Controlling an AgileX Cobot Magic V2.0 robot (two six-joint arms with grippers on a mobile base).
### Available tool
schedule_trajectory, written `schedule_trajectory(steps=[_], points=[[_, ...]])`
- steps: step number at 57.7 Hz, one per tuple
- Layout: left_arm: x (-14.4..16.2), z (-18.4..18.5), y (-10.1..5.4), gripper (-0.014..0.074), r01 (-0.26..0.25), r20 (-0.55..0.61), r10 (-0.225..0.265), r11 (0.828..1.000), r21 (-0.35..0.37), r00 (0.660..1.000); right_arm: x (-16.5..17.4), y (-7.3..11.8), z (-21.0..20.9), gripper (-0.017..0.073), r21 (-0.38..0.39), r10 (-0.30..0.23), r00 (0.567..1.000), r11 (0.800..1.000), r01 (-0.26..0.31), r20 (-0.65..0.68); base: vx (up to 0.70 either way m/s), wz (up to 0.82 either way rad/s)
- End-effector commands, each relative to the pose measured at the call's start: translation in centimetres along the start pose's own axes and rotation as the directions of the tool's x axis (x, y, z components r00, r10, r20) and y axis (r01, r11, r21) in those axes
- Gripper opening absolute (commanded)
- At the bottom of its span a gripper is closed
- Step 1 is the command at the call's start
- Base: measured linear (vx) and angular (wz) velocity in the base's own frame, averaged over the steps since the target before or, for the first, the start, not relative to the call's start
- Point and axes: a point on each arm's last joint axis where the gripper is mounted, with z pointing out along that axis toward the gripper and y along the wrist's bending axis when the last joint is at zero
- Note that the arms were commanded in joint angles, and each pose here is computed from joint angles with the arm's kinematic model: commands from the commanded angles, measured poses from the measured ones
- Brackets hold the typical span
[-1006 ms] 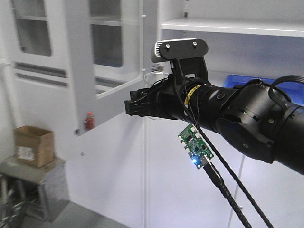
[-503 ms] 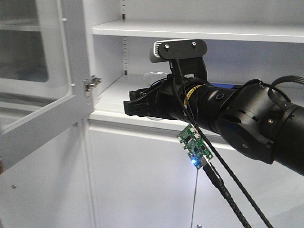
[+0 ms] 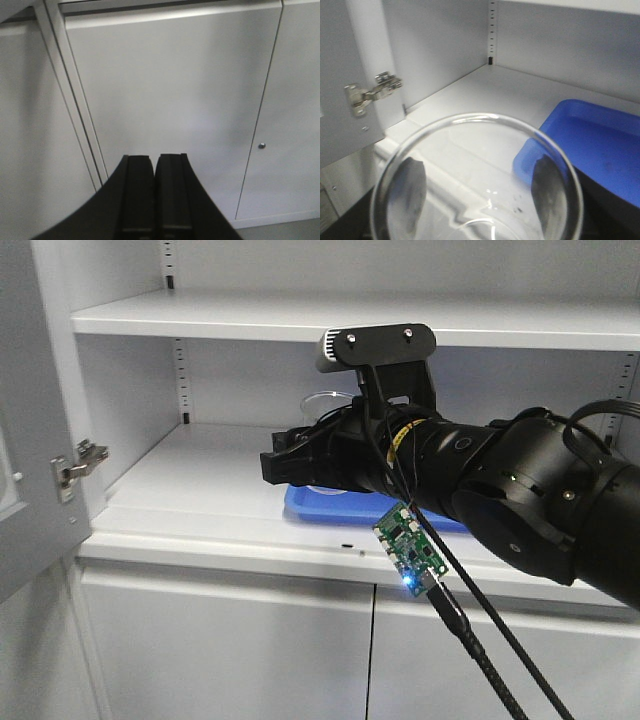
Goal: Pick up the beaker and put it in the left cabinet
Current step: 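Move the right gripper with the beaker over the blue tray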
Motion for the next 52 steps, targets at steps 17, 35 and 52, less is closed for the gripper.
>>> schedule_trajectory(steps=[17, 35, 52], points=[[-1.36, -0.33, 0.03, -0.0006, 0.008, 0.110, -0.008, 1.000, -0.002, 0.994, -3.23, 0.03, -2.14, 0.0054, -0.038, 0.000, 0.989, 0.999, 0.006, 0.147, 0.28, -0.15], [-1.36, -0.33, 0.03, -0.0006, 0.008, 0.110, -0.008, 1.000, -0.002, 0.994, -3.23, 0.03, -2.14, 0.0054, -0.038, 0.000, 0.989, 0.999, 0.006, 0.147, 0.20, -0.11], [-1.36, -0.33, 0.03, -0.0006, 0.008, 0.110, -0.008, 1.000, -0.002, 0.994, -3.23, 0.03, -2.14, 0.0054, -0.038, 0.000, 0.989, 0.999, 0.006, 0.147, 0.09, -0.07]])
